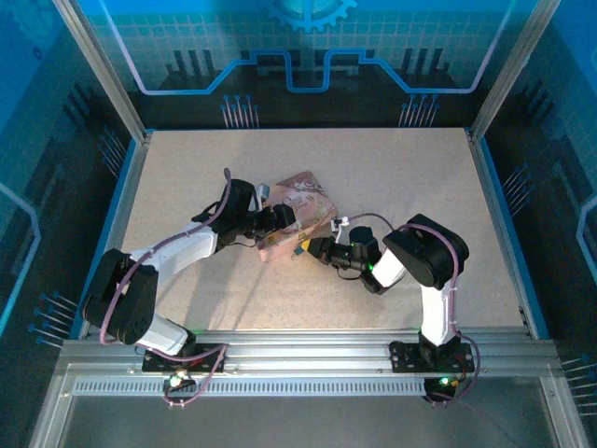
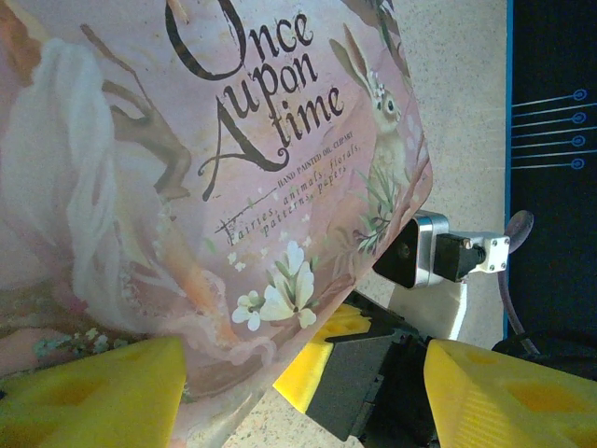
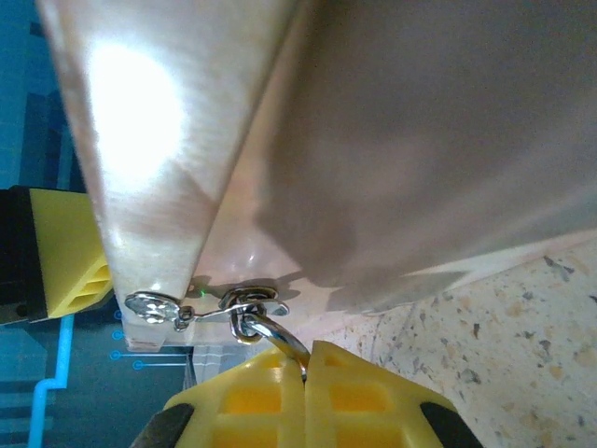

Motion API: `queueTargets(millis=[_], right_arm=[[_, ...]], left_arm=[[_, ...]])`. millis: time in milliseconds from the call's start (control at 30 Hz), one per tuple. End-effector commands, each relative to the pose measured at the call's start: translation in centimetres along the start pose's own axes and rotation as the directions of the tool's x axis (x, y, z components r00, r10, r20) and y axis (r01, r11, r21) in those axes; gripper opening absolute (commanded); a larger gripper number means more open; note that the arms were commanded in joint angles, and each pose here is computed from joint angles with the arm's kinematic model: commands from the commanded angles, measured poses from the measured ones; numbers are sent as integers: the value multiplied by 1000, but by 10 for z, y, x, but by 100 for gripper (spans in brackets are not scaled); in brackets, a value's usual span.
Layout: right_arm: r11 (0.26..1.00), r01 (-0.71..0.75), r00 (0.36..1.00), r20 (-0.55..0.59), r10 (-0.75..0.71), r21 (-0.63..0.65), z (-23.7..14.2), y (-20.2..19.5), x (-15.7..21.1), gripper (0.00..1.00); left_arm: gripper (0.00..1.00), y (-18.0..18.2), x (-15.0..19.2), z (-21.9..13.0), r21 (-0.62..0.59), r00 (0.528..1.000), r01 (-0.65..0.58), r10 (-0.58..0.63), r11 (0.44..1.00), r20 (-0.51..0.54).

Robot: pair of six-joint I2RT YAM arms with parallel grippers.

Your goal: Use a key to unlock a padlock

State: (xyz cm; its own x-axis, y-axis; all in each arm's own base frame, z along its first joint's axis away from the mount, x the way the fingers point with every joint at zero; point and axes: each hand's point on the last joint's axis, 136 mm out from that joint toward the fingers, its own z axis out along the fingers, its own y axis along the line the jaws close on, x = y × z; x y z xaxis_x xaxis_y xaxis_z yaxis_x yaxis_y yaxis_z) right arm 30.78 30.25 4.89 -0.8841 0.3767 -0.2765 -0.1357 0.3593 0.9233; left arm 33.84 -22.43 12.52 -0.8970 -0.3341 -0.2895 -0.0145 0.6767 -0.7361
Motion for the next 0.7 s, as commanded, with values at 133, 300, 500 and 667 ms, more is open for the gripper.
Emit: queueTargets(millis=[133, 300, 500, 667], right_arm=[[998, -39, 997, 63, 42, -52, -2, 10, -18, 1], [997, -52, 996, 70, 56, -51, -3, 9, -20, 1], [997, -65, 995, 79, 68, -46, -5, 7, -22, 1], [996, -73, 994, 82, 77, -42, -7, 5, -23, 1]], left_arm=[[70, 45, 41, 5, -144, 989, 81, -97, 986, -111], [70, 46, 41, 5, -146, 989, 81, -98, 986, -111], [70, 46, 41, 6, -146, 989, 82, -99, 986, -112], [70, 45, 41, 6, -139, 988, 86, -102, 987, -114]])
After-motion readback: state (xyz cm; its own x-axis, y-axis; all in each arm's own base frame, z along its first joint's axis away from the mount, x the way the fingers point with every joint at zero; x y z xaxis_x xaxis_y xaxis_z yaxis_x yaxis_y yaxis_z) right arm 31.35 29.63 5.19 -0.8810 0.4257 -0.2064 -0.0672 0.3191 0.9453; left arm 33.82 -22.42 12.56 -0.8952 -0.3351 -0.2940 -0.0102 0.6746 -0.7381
